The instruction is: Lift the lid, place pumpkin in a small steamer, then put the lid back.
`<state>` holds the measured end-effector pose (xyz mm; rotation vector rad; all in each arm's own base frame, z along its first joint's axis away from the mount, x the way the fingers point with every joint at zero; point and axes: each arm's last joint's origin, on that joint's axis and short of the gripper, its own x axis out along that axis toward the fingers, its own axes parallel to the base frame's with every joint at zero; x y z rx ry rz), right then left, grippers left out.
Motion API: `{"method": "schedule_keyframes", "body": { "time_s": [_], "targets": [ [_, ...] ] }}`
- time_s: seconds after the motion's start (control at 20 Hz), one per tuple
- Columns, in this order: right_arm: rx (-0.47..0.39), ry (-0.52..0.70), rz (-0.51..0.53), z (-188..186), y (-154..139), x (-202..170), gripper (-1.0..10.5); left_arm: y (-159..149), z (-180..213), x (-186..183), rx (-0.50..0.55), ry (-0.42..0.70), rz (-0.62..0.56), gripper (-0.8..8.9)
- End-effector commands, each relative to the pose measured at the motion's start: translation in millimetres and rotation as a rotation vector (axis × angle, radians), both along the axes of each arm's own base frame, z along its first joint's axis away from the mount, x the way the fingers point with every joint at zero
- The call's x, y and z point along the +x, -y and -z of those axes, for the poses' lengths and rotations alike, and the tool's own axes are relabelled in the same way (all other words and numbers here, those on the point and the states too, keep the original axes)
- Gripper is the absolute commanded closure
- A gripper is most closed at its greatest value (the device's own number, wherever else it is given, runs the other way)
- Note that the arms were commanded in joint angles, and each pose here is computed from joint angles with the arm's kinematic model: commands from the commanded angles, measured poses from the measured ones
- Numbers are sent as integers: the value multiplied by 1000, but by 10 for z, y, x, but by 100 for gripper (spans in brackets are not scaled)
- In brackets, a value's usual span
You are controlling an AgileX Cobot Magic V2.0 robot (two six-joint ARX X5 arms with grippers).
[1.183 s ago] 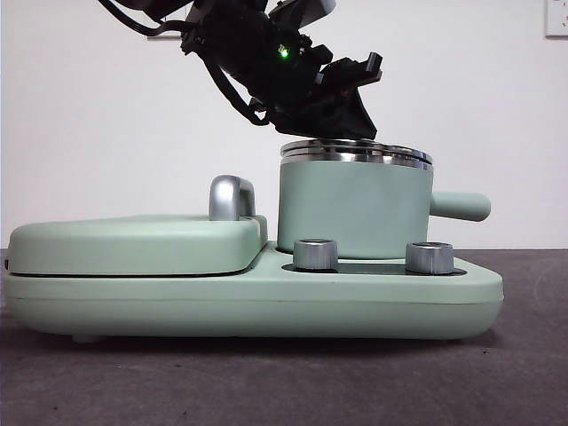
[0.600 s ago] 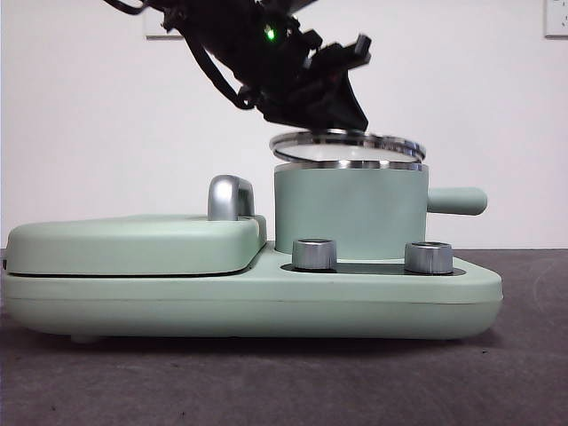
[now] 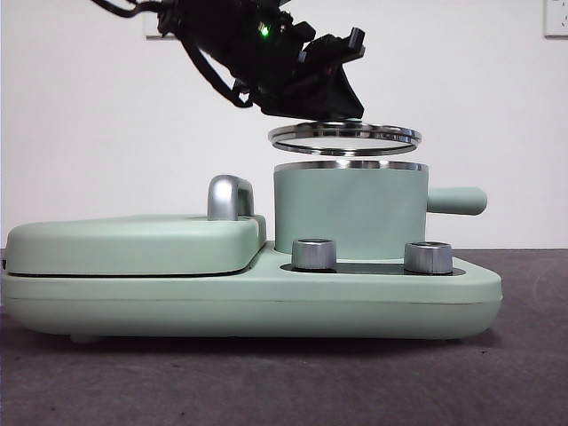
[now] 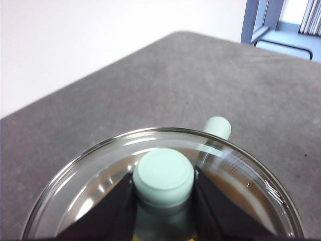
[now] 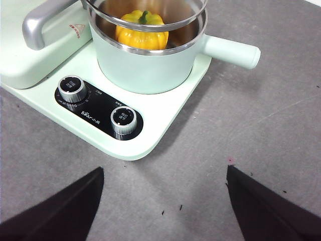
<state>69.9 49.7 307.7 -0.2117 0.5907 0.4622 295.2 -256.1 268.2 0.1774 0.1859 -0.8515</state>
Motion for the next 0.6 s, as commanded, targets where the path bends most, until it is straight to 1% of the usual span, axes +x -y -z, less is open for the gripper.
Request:
{"method": "schedule_keyframes", "body": {
  "time_s": [0.05, 0.35, 0.6],
  "targets": [
    [11, 0, -4, -14, -14, 3, 569, 6, -10, -11, -40, 30, 20, 804],
    [11, 0, -3, -14, -14, 3, 569, 3, -4, -15, -68, 49, 20, 805],
    [11, 0, -3, -14, -14, 3, 569, 19, -9, -10, -94, 56, 43, 805]
  ]
}}
